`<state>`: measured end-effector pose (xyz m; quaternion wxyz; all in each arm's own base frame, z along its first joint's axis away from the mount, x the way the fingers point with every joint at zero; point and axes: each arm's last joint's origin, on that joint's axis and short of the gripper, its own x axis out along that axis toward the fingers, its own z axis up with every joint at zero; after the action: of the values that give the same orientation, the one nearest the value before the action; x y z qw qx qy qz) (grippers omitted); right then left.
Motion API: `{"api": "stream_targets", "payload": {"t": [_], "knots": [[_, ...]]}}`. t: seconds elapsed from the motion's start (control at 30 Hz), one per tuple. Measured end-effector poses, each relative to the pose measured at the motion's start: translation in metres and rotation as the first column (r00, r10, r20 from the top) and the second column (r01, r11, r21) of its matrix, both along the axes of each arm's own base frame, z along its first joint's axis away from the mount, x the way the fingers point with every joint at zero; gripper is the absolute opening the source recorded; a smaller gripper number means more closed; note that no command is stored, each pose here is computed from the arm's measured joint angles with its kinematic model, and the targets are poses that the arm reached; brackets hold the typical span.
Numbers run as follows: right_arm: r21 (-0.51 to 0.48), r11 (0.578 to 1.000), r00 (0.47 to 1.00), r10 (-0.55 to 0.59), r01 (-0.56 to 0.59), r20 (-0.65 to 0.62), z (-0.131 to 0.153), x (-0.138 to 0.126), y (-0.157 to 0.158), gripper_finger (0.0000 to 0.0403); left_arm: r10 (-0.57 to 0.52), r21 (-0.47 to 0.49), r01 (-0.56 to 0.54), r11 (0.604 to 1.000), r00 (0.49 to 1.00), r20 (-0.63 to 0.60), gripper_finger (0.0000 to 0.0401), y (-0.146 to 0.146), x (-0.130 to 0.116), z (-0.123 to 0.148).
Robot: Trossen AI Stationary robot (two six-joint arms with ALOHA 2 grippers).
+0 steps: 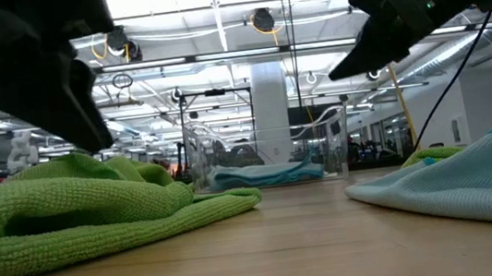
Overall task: Fold microfiber towels
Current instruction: Fold the bottom left green microfiber cloth
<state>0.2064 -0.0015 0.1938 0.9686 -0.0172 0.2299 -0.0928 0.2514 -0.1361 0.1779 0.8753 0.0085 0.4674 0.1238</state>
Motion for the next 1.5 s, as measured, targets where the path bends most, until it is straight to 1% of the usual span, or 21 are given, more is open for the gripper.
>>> {"api": "stream_targets", "payload": {"t": [0.07, 0.1, 0.17, 0.2, 0.3, 0.47, 0.57, 0.6, 0.63, 0.7, 0.77, 0.83, 0.9, 0.97, 1.07, 1.17, 1.23, 1.3, 1.37, 1.43, 1.5], "knots": [[0.016, 1.000, 1.000, -0.006, 0.006, -0.005, -0.003, -0.001, 0.000, 0.0000, 0.001, -0.002, -0.001, 1.000, 1.000, -0.027, 0.0250, -0.001, 0.001, 0.000], [0.022, 1.000, 1.000, -0.008, 0.009, -0.009, -0.005, -0.002, 0.000, 0.0000, -0.004, -0.028, 0.003, 1.000, 0.999, -0.040, 0.0251, -0.001, 0.003, 0.000], [0.039, 0.999, 1.000, -0.017, 0.017, -0.020, -0.009, -0.004, 0.000, 0.0000, -0.012, -0.084, 0.006, 0.996, 0.998, -0.063, 0.0243, -0.001, 0.005, -0.003], [0.047, 0.999, 1.000, -0.020, 0.021, -0.021, -0.010, -0.005, 0.000, 0.0000, -0.009, -0.090, 0.001, 0.996, 0.997, -0.083, 0.0233, -0.001, 0.005, -0.005], [0.069, 0.997, 1.000, -0.021, 0.023, -0.023, -0.015, -0.007, 0.002, 0.0000, -0.002, -0.077, -0.007, 0.997, 0.993, -0.115, 0.0190, 0.000, 0.006, -0.012], [0.085, 0.996, 1.000, 0.014, -0.016, 0.027, -0.017, -0.008, 0.010, 0.0000, -0.010, -0.012, 0.008, 1.000, 0.980, -0.199, 0.0107, 0.005, 0.006, -0.027], [0.104, 0.994, 0.997, 0.033, -0.041, 0.073, -0.016, -0.008, 0.016, 0.0000, -0.017, 0.001, 0.017, 1.000, 0.987, -0.163, 0.0038, 0.005, 0.012, -0.021], [0.112, 0.992, 0.995, 0.038, -0.048, 0.092, -0.016, -0.008, 0.018, 0.0000, -0.032, 0.010, 0.034, 0.999, 0.988, -0.149, 0.0020, 0.005, 0.013, -0.015], [0.117, 0.991, 0.993, 0.044, -0.057, 0.111, -0.014, -0.007, 0.019, 0.0000, -0.046, 0.029, 0.050, 0.998, 0.991, -0.128, 0.0012, 0.005, 0.015, -0.008], [0.120, 0.990, 0.988, 0.060, -0.077, 0.141, -0.013, -0.007, 0.023, 0.0000, -0.075, 0.071, 0.079, 0.994, 0.995, -0.066, 0.0013, 0.003, 0.020, 0.008], [0.114, 0.989, 0.982, 0.076, -0.096, 0.171, -0.011, -0.005, 0.027, 0.0000, -0.116, 0.127, 0.121, 0.984, 0.992, -0.045, 0.0014, 0.004, 0.019, 0.024], [0.116, 0.988, 0.978, 0.082, -0.106, 0.190, -0.011, -0.003, 0.028, 0.0000, -0.163, 0.168, 0.159, 0.973, 0.987, 0.011, 0.0008, 0.003, 0.022, 0.042], [0.127, 0.986, 0.973, 0.082, -0.111, 0.216, -0.010, 0.002, 0.030, 0.0000, -0.201, 0.233, 0.186, 0.954, 0.979, 0.040, 0.0006, 0.004, 0.020, 0.059], [0.138, 0.983, 0.972, 0.087, -0.118, 0.217, -0.012, 0.007, 0.033, 0.0005, -0.227, 0.319, 0.186, 0.929, 0.969, 0.099, 0.0008, 0.003, 0.018, 0.077], [0.143, 0.981, 0.966, 0.096, -0.133, 0.240, -0.012, 0.020, 0.038, 0.0016, -0.260, 0.462, 0.163, 0.872, 0.953, 0.154, 0.0012, 0.004, 0.014, 0.099], [0.133, 0.979, 0.964, 0.117, -0.152, 0.240, -0.011, 0.037, 0.046, 0.0033, -0.300, 0.547, 0.138, 0.826, 0.929, 0.218, 0.0008, 0.004, 0.012, 0.118], [0.115, 0.979, 0.965, 0.143, -0.171, 0.218, -0.013, 0.048, 0.053, 0.0047, -0.319, 0.573, 0.116, 0.812, 0.909, 0.268, 0.0005, 0.004, 0.012, 0.128], [0.092, 0.978, 0.964, 0.166, -0.188, 0.209, -0.013, 0.062, 0.060, 0.0065, -0.327, 0.591, 0.108, 0.800, 0.903, 0.278, 0.0006, 0.005, 0.010, 0.131], [0.067, 0.978, 0.964, 0.184, -0.200, 0.190, -0.015, 0.075, 0.065, 0.0086, -0.298, 0.582, 0.065, 0.811, 0.901, 0.314, 0.0011, 0.007, 0.012, 0.133], [0.044, 0.978, 0.964, 0.195, -0.206, 0.183, -0.016, 0.089, 0.069, 0.0108, -0.236, 0.566, -0.007, 0.824, 0.905, 0.354, 0.0013, 0.009, 0.013, 0.134], [0.033, 0.979, 0.967, 0.194, -0.202, 0.163, -0.021, 0.101, 0.071, 0.0132, -0.194, 0.535, -0.052, 0.843, 0.899, 0.393, 0.0012, 0.010, 0.013, 0.135]]}}
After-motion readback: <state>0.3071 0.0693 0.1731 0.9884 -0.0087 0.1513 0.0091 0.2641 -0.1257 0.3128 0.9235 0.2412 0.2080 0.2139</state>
